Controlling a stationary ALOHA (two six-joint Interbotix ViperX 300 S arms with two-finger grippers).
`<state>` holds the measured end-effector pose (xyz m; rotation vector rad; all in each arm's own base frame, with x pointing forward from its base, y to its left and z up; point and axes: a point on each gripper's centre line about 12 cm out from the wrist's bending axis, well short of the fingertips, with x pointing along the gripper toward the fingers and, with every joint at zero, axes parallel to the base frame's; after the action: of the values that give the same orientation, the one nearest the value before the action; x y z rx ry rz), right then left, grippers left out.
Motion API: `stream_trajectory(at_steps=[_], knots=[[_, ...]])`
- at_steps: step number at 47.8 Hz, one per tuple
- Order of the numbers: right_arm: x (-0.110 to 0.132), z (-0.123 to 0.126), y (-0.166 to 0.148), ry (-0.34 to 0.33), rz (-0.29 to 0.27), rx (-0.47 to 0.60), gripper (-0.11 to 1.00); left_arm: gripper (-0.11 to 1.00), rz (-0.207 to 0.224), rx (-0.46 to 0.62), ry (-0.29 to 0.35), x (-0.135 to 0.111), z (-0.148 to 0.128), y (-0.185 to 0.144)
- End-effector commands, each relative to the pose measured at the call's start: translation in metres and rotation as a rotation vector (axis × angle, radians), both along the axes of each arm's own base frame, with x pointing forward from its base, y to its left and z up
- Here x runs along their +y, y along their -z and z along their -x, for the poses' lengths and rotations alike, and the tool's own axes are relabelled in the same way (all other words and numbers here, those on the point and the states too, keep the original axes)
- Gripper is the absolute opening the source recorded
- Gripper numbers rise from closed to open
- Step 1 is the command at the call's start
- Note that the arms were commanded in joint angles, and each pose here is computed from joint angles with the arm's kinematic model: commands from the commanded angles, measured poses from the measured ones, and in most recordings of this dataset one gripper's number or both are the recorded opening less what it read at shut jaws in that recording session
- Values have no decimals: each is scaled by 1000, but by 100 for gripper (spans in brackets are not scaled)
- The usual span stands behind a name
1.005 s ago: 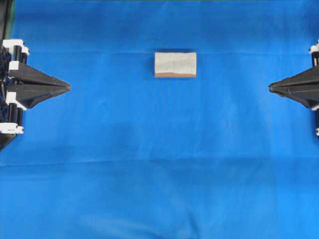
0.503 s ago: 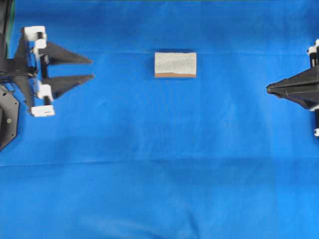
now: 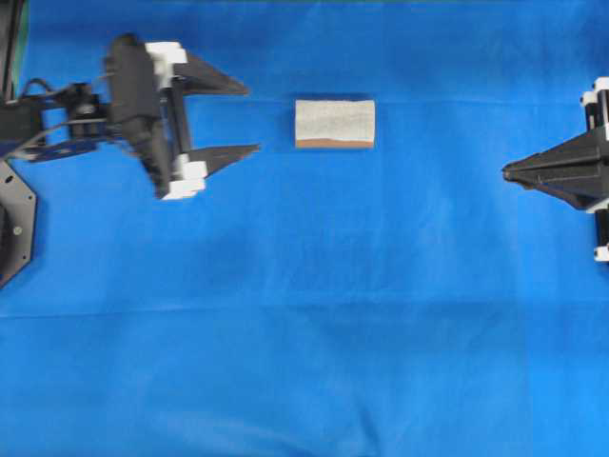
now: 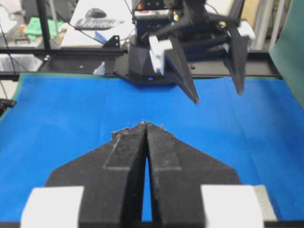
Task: Hand over the sponge with the left arm and wipe it with the right arm.
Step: 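Move the left gripper open toward the grey-and-tan sponge, then close the left gripper on the sponge's near end and lift it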
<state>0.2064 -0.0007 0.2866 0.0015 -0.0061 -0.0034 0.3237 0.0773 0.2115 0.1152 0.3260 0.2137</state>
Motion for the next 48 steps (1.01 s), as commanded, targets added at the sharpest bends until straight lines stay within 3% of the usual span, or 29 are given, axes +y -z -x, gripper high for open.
stream_trajectory(at_steps=[1,20,30,48], knots=[[0,-3,-6,2,-1,-11,0,94,-3,12,-14,10,-20,5],[-1,-6,2,5,-2,31,0,94,-24,229,-19,43,-76,63],[-1,-7,5,6,0,48,0,94,-58,270,-14,54,-88,79],[-2,-7,5,11,3,48,0,94,-34,331,-27,63,-92,107]])
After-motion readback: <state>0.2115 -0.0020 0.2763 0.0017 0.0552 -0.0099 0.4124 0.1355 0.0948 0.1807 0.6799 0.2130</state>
